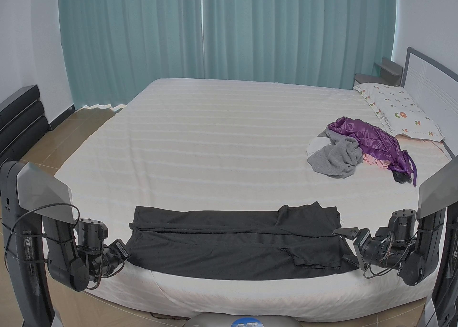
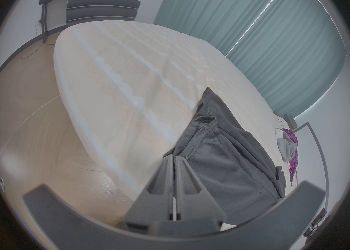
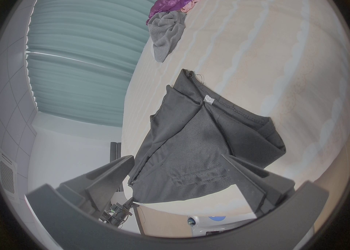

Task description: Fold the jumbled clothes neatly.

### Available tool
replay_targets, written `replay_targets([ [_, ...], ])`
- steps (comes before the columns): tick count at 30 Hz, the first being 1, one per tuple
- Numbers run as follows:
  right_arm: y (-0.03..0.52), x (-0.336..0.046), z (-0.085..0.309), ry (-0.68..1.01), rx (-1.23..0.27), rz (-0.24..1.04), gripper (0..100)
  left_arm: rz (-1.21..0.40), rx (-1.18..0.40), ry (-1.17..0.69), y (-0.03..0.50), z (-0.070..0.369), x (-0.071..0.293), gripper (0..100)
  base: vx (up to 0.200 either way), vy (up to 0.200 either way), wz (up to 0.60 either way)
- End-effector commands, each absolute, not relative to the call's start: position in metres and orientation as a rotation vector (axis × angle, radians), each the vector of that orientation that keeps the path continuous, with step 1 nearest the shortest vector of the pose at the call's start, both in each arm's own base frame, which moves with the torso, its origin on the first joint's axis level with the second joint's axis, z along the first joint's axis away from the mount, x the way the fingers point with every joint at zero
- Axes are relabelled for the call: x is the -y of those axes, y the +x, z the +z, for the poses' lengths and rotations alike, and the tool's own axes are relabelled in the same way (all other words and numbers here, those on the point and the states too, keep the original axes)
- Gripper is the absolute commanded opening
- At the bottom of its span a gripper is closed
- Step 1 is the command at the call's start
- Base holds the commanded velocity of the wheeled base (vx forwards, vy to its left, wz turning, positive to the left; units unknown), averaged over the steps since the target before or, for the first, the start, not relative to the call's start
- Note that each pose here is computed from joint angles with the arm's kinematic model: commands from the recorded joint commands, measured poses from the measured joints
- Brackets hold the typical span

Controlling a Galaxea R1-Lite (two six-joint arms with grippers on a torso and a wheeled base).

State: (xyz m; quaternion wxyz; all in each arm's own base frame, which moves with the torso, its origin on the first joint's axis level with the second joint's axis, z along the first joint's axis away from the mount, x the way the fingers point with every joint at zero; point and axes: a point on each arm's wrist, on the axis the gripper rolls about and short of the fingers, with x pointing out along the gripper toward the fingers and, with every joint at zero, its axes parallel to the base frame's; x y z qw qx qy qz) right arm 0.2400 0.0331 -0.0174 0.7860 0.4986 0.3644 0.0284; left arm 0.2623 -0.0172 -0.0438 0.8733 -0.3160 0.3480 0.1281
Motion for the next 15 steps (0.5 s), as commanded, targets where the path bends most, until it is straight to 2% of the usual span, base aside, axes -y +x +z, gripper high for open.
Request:
replay_targets([
  [1, 0.2409, -0.0334, -0.0167, 1.073, -0.775, 0.07, 100, 0.294, -0.734, -0.655, 0.2574, -0.0442, 0.0139, 0, 0.0, 0.0, 0.0],
  [13, 0.2405, -0.0334, -0.0168, 1.073, -0.776, 0.069, 100, 0.297, -0.731, -0.653, 0.2598, -0.046, 0.0139, 0, 0.0, 0.0, 0.0],
  [14, 0.2408, -0.0338, -0.0167, 1.073, -0.776, 0.072, 100, 0.297, -0.73, -0.654, 0.2598, -0.0456, 0.0139, 100, 0.0, 0.0, 0.0],
  [15, 0.2408, -0.0338, -0.0167, 1.073, -0.776, 0.072, 100, 0.296, -0.727, -0.654, 0.2597, -0.0445, 0.0139, 100, 0.0, 0.0, 0.0],
])
